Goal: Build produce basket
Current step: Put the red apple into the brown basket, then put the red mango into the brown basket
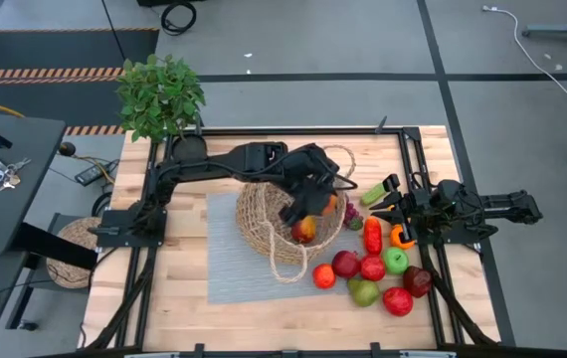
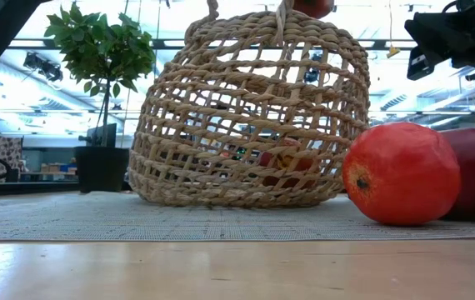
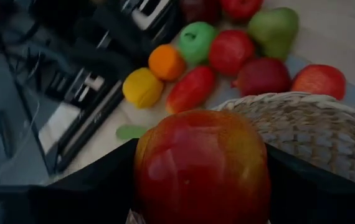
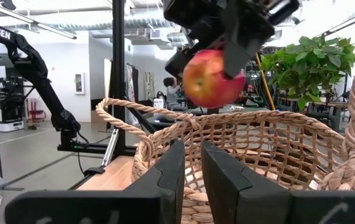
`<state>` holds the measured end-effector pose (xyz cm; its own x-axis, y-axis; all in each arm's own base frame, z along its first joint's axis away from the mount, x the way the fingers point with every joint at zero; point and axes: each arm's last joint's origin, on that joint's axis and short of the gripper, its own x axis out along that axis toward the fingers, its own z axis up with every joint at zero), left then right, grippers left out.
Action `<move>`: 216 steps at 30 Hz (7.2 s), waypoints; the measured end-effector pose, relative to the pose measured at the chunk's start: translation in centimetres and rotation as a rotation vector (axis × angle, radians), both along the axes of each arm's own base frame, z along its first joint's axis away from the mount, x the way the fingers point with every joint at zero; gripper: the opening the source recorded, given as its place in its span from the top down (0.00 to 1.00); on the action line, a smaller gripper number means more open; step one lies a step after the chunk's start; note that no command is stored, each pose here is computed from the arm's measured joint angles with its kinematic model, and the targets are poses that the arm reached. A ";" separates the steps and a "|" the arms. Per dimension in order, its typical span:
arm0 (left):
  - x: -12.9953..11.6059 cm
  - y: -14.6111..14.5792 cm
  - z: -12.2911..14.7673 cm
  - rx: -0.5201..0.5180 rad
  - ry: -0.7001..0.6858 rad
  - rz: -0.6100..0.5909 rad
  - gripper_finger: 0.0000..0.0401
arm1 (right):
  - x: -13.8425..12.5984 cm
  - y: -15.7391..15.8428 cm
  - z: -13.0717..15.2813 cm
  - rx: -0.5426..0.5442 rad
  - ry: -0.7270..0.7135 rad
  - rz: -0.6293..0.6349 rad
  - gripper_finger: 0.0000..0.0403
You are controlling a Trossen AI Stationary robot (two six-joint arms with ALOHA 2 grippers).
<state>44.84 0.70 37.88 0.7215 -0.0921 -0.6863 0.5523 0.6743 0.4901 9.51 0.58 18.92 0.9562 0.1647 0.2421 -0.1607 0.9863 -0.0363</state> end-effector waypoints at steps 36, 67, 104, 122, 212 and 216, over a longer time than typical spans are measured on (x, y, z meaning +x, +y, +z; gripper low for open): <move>2.9 -0.6 -12.9 0.529 0.571 0.099 0.30 | 0.0 0.0 0.3 0.001 -0.026 0.000 0.85; 1.2 -0.9 -10.4 0.462 0.518 0.524 0.13 | -0.1 0.0 0.5 0.001 -0.054 0.000 0.85; -18.9 -6.1 -2.4 -0.210 -0.231 0.748 0.57 | -0.3 -0.1 1.2 0.035 -0.125 -0.014 0.85; -28.7 -4.3 -11.4 -0.678 -0.621 0.733 0.60 | 0.1 -1.6 0.7 0.344 0.156 -0.459 0.88; -33.0 -3.0 -19.5 -1.058 -0.867 0.637 0.60 | 10.8 4.1 -3.2 0.919 1.590 -1.065 0.31; -33.0 -3.1 -19.5 -1.057 -0.866 0.636 0.60 | 10.7 4.1 -2.9 0.960 1.556 -1.069 0.39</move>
<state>11.83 -2.35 18.34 0.9658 0.2175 0.1412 -0.1571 0.9240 -0.3488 20.24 4.66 16.03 0.0238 -0.1090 -0.9938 0.9476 0.3192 -0.0124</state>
